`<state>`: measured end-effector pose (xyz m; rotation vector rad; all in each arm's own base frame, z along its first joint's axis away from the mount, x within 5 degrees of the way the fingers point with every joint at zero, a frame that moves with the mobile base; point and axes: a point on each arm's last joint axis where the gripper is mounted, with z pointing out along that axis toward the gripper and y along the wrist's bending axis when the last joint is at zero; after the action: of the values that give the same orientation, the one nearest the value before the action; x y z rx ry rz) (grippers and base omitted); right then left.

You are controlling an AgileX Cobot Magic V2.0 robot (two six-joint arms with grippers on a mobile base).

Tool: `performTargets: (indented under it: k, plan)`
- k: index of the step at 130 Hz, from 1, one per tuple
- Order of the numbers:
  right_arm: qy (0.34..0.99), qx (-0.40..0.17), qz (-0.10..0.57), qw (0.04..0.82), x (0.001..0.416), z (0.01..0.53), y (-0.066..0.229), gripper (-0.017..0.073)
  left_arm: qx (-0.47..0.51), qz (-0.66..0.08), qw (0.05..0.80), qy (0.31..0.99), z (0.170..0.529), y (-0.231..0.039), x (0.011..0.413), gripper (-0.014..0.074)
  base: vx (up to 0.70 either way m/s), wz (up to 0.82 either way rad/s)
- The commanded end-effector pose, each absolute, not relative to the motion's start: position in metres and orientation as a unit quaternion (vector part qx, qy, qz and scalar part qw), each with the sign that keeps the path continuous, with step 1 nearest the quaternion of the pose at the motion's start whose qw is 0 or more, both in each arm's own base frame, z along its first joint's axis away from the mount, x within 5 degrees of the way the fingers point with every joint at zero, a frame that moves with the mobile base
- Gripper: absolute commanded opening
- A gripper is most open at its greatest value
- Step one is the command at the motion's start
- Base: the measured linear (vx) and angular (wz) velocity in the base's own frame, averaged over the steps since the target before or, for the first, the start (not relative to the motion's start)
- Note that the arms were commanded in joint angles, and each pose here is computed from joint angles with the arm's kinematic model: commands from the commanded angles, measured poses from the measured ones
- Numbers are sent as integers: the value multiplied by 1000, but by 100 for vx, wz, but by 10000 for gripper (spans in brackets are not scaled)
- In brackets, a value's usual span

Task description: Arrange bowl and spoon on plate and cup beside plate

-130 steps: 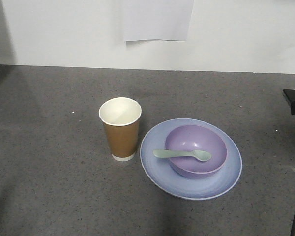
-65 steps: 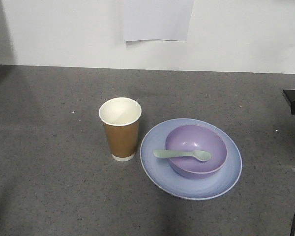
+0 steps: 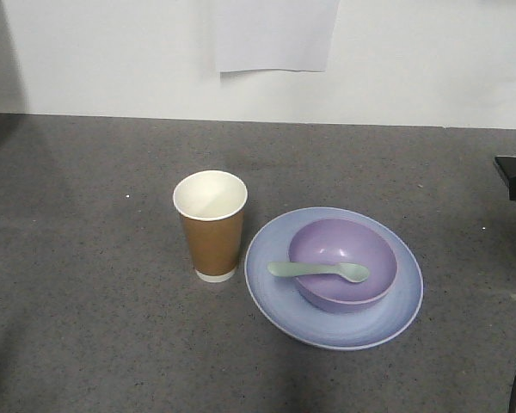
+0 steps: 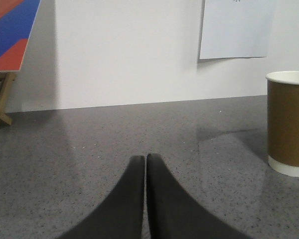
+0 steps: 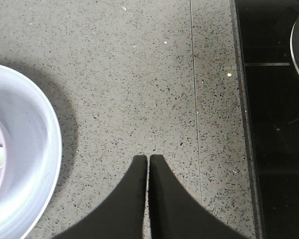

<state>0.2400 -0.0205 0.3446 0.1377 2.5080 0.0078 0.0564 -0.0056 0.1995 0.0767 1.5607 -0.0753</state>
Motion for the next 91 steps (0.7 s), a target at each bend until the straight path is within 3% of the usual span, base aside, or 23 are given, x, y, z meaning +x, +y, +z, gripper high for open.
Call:
performTargets:
  k: [1,91]
  plan:
    - [934,48,-2,354,239,361,-22,-1,27,-37,733,678,203,-5,55,-8,0,0]
    - [933,48,-4,357,237,362,-22,-1,27,-37,733,678,203,-5,55,-8,0,0]
